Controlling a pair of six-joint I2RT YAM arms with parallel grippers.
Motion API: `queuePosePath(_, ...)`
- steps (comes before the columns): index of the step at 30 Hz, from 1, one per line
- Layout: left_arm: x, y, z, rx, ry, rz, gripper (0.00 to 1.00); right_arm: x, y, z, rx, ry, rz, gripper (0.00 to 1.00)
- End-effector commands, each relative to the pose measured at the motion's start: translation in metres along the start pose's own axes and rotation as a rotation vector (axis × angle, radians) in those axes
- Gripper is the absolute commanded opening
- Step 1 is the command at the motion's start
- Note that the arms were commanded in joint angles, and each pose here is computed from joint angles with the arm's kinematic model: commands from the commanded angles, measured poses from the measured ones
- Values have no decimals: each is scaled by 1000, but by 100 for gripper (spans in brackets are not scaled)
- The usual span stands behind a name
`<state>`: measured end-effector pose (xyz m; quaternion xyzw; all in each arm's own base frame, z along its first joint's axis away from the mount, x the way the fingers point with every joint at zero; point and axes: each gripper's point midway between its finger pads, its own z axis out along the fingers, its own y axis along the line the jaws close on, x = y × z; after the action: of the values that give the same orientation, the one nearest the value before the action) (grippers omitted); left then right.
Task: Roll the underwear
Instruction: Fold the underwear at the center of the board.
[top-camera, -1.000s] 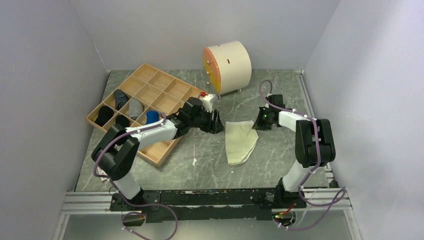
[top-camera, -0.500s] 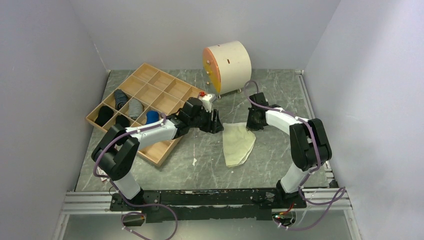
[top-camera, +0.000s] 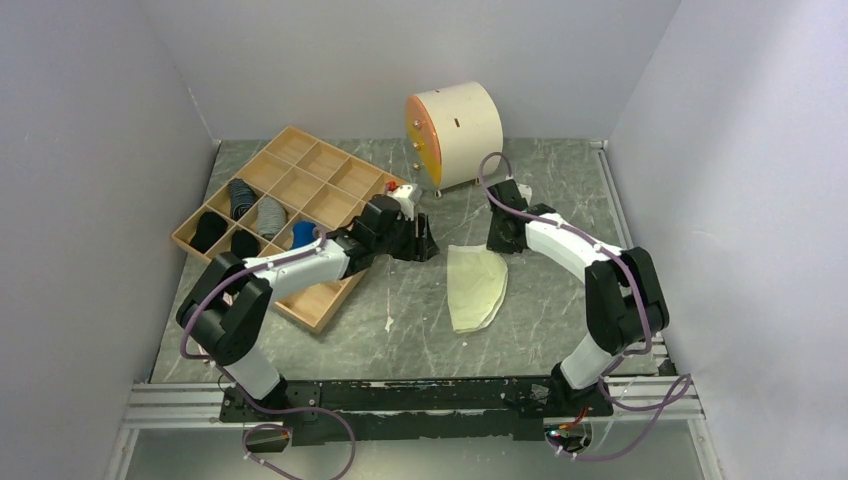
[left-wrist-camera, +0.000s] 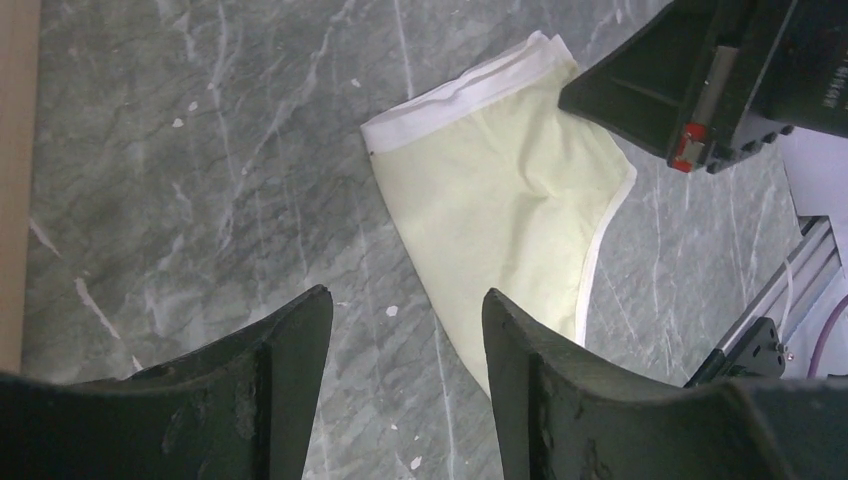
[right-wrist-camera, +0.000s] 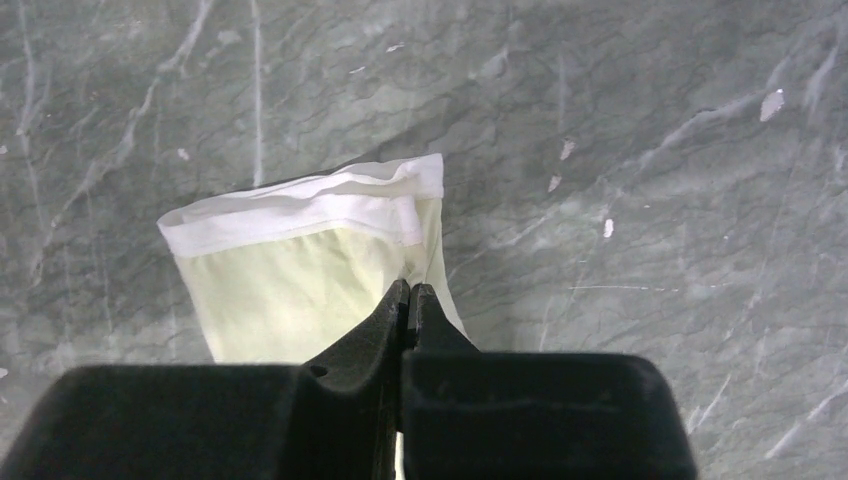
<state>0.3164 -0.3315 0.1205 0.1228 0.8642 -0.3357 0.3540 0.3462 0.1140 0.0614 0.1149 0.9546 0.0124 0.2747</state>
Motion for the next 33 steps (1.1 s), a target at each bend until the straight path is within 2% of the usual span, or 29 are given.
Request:
queuePosePath(1,-11,1,-8,-25,-33,-29,62,-13,10,-8,26,-39,12,0)
queuePosePath(11,-7,35,-12,-152,-18,-133,63,3,53,-7,7,-20,-21,0)
queuePosePath(24,-4,49,-18,-159,6,-170,62,16,93,14,-55,42,5,0)
queuePosePath(33,-3,52,-17,-158,11,-183,62,26,106,12,-90,62,-17,0)
